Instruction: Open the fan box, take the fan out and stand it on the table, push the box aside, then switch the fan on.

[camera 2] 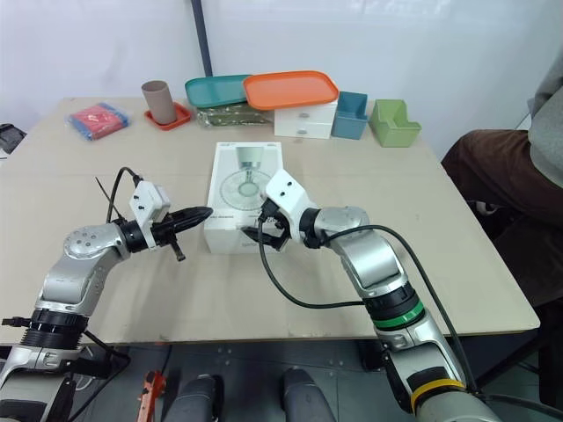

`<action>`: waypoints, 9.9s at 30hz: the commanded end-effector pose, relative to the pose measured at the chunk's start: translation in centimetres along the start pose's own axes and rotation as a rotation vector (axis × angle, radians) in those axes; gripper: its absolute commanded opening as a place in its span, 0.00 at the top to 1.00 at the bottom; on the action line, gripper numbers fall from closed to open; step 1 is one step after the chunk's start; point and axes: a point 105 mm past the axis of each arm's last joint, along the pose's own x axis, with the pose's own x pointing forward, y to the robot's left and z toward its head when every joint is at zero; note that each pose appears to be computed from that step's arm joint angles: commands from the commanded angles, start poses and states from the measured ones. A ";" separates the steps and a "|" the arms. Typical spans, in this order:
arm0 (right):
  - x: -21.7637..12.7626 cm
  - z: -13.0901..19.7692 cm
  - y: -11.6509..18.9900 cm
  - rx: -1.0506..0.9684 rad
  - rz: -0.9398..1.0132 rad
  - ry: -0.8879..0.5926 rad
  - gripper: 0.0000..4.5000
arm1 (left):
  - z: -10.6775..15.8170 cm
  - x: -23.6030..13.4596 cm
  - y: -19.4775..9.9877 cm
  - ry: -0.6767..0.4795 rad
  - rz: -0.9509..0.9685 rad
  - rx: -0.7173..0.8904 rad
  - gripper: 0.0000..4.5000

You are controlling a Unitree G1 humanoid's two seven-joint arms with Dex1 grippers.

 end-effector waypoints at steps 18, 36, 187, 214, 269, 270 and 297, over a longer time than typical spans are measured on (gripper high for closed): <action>-0.4 1.1 -3.4 0.114 -0.171 -0.043 0.00 | -1.2 0.6 -1.9 0.049 -0.085 0.003 0.98; -3.9 0.7 -3.6 0.196 -0.095 -0.110 0.00 | -1.4 0.7 -2.1 0.054 -0.091 0.001 0.98; -4.8 0.0 -6.7 0.360 -0.078 -0.307 0.00 | -3.3 -0.4 4.5 0.148 0.215 0.132 0.98; 0.4 -3.2 -2.9 0.397 0.068 -0.173 0.00 | -2.2 0.9 5.7 0.106 0.290 0.142 0.98; -8.9 -3.5 5.8 0.189 0.393 -0.065 0.00 | 0.7 -2.3 2.6 0.088 -0.148 -0.004 0.98; -9.0 -3.3 6.2 0.182 0.416 -0.069 0.00 | 0.9 -2.3 2.7 0.082 -0.149 -0.003 0.98; -6.8 -1.8 7.8 0.144 0.564 -0.152 0.00 | 0.1 -3.3 3.4 0.123 -0.143 0.023 0.98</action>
